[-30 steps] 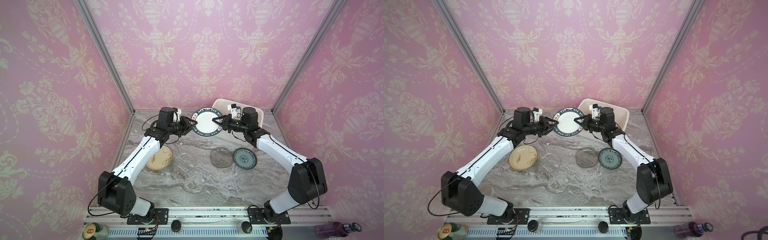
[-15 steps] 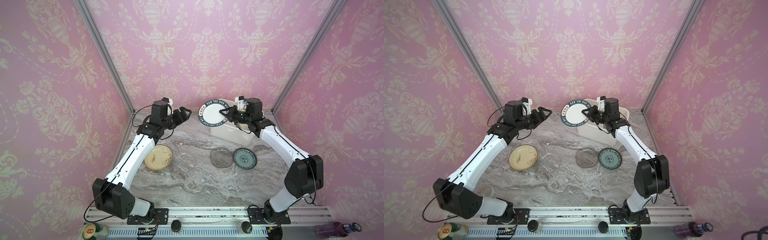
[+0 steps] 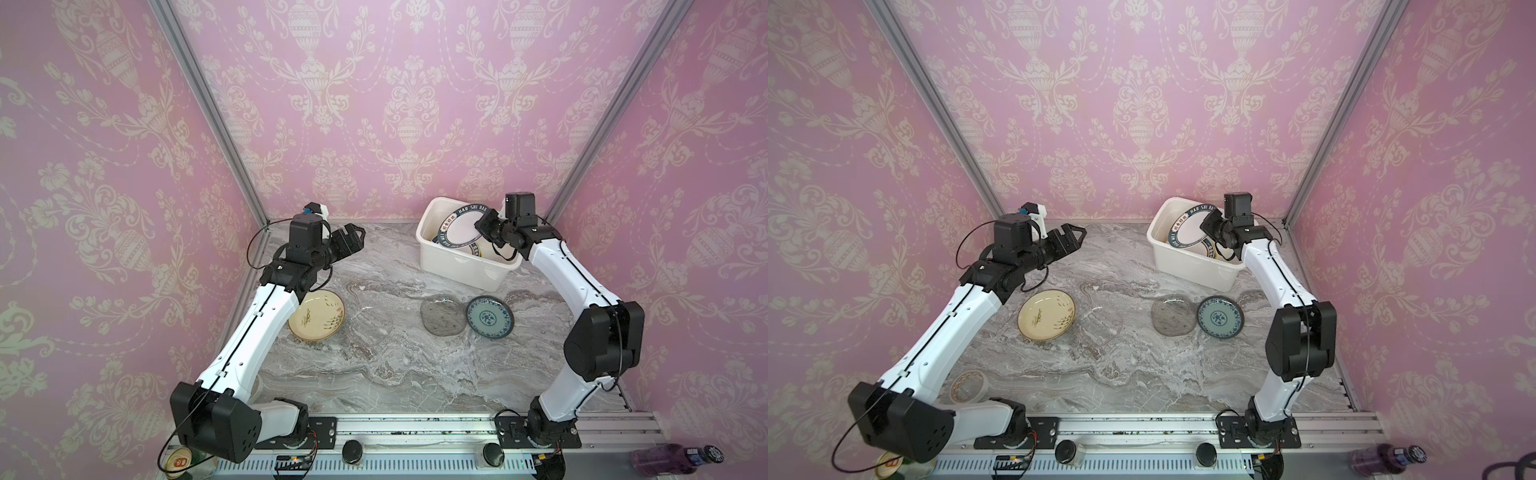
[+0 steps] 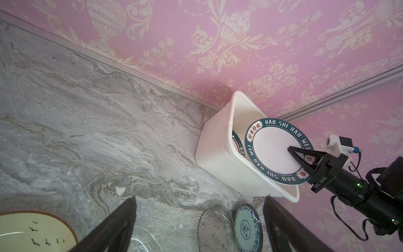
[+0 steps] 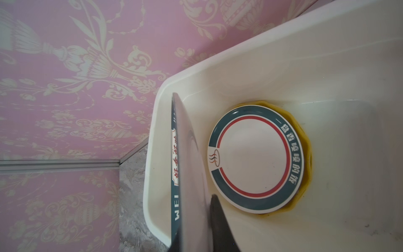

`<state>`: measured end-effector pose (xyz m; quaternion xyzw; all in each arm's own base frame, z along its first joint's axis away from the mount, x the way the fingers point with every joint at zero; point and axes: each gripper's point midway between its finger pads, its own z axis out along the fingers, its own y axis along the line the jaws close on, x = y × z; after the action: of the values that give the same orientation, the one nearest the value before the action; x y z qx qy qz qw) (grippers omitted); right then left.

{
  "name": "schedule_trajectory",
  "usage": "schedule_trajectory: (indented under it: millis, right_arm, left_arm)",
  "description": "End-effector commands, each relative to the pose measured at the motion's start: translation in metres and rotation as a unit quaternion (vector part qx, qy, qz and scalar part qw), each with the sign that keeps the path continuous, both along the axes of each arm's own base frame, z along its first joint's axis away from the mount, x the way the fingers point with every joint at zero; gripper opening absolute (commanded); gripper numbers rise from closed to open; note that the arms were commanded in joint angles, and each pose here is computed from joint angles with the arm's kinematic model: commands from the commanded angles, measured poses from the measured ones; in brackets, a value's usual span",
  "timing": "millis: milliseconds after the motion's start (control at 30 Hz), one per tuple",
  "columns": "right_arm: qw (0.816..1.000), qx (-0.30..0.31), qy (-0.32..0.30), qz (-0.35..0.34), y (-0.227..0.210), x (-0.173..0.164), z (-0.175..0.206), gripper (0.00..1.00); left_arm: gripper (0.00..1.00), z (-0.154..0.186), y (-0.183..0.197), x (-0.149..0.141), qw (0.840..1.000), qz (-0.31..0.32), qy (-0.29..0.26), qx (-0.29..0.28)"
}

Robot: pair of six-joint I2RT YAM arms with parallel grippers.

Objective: Place the plates into the plastic bin on the countertop
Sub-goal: Place the plate in the plastic bin.

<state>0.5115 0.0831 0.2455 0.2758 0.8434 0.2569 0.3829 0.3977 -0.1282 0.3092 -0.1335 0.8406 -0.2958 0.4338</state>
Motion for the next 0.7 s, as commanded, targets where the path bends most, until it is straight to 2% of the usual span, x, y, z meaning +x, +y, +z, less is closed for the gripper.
schedule_trajectory:
  millis: [0,267,667]
  right_arm:
    - [0.999,-0.010,-0.011,-0.042,-0.011,0.015,-0.004,0.00]
    - [0.998,-0.022,0.009,-0.061,-0.015,0.035,-0.032,0.00]
    - [0.995,-0.044,0.049,-0.069,-0.019,0.043,-0.075,0.07]
  left_arm:
    - [0.93,-0.012,0.006,0.006,1.000,0.014,0.016,0.015]
    - [0.93,-0.019,-0.003,0.025,1.000,0.001,0.025,0.016]
    - [0.94,-0.020,-0.012,0.049,0.999,-0.016,0.026,0.018]
